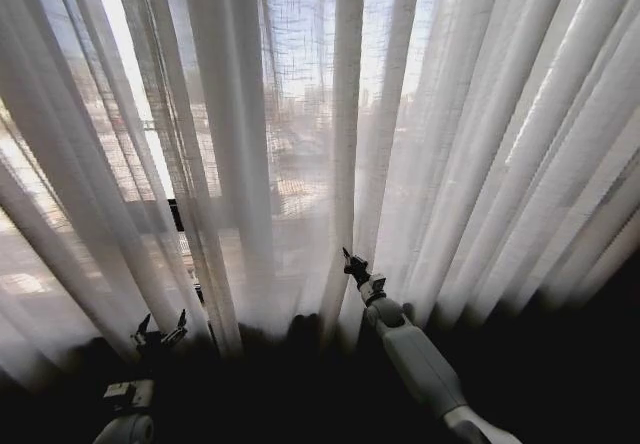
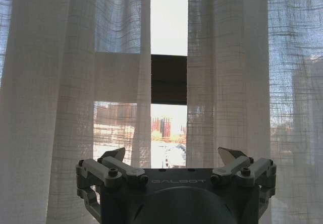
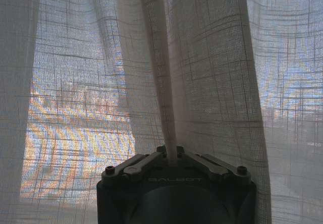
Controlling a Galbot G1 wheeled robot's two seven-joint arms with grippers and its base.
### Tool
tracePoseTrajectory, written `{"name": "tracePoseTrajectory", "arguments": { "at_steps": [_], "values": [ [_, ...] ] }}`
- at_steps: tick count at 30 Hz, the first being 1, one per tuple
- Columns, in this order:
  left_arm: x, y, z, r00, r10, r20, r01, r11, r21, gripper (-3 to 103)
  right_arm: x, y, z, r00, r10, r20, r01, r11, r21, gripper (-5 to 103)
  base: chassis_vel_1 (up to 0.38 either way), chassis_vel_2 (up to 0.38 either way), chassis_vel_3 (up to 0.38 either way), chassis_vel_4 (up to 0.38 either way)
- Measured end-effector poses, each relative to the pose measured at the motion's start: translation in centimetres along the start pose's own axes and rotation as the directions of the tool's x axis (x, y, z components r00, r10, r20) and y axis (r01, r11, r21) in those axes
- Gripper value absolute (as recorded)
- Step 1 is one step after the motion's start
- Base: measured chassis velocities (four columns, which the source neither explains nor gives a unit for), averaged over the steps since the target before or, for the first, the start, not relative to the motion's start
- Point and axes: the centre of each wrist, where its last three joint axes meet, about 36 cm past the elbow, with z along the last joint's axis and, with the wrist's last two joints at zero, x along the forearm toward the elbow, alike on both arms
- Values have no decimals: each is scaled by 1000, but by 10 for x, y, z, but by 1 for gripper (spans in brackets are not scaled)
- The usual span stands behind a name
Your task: Open the curtains by pulling them apart, changing their state from closed to fully open.
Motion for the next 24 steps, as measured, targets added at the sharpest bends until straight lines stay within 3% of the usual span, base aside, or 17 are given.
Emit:
{"name": "tracePoseTrajectory", "arguments": {
  "at_steps": [10,24],
  "values": [
    [0,0,0,1000,0,0,0,1000,0,100,16,-26,2,1000,12,-11,-12,1000,23,0,-278,-391,280,384],
    [0,0,0,1000,0,0,0,1000,0,100,15,-25,4,1000,2,-6,-2,1000,25,0,-372,-352,359,345]
  ]
}}
